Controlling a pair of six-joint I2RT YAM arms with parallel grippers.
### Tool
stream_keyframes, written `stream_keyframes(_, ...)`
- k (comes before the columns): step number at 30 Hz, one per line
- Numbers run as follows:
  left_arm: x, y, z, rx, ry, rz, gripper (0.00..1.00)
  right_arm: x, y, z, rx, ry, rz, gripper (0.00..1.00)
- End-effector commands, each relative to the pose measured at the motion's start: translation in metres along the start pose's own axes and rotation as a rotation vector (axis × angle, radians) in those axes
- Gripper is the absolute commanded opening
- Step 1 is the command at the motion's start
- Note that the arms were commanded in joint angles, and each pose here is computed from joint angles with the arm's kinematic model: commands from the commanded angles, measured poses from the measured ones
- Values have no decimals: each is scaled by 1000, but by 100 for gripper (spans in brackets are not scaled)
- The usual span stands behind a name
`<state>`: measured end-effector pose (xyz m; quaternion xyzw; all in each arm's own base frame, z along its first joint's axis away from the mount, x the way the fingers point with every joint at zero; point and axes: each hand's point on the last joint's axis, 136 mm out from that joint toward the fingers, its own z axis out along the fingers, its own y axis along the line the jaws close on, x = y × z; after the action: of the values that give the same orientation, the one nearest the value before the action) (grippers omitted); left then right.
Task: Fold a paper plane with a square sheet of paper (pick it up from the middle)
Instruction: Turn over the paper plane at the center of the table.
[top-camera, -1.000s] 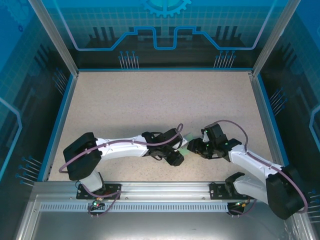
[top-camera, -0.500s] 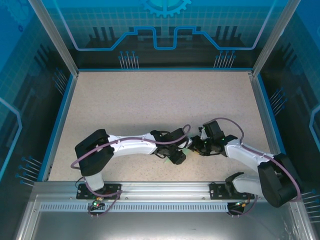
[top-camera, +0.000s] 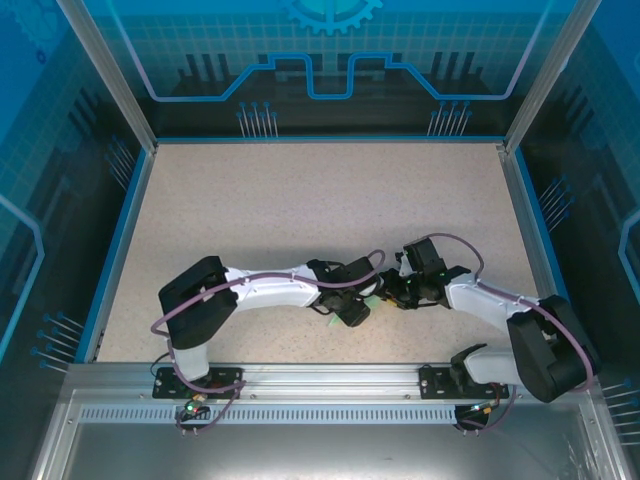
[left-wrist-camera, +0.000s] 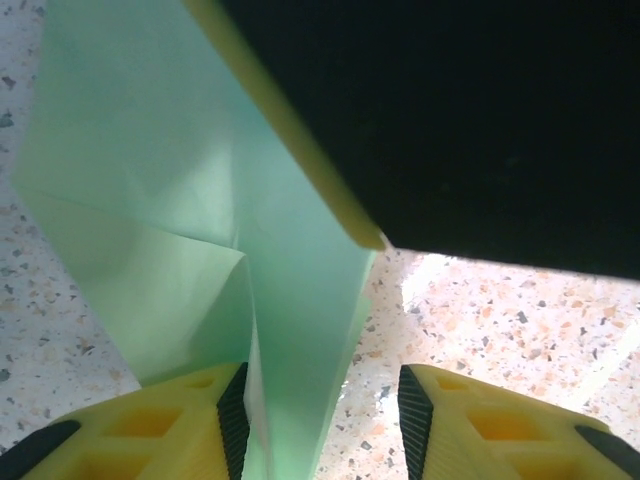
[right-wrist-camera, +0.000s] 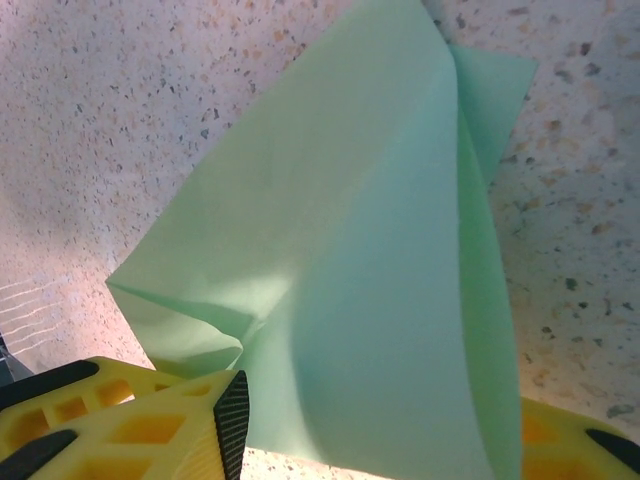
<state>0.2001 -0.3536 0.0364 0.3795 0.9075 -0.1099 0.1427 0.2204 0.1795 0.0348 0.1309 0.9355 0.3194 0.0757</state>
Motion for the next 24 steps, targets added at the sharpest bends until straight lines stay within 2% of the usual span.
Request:
stream_keyframes(1, -1, -1, 5, -15, 21, 47, 46, -16, 29, -5, -99, -25, -38, 48)
stream_keyframes(19, -1, -10, 6, -5, 29, 76, 47, -26, 43, -4, -165, -26, -20, 47)
stream_keyframes(24, 0, -11, 9, -6, 31, 85, 47, -28, 44, -9, -177, -23, -7, 39)
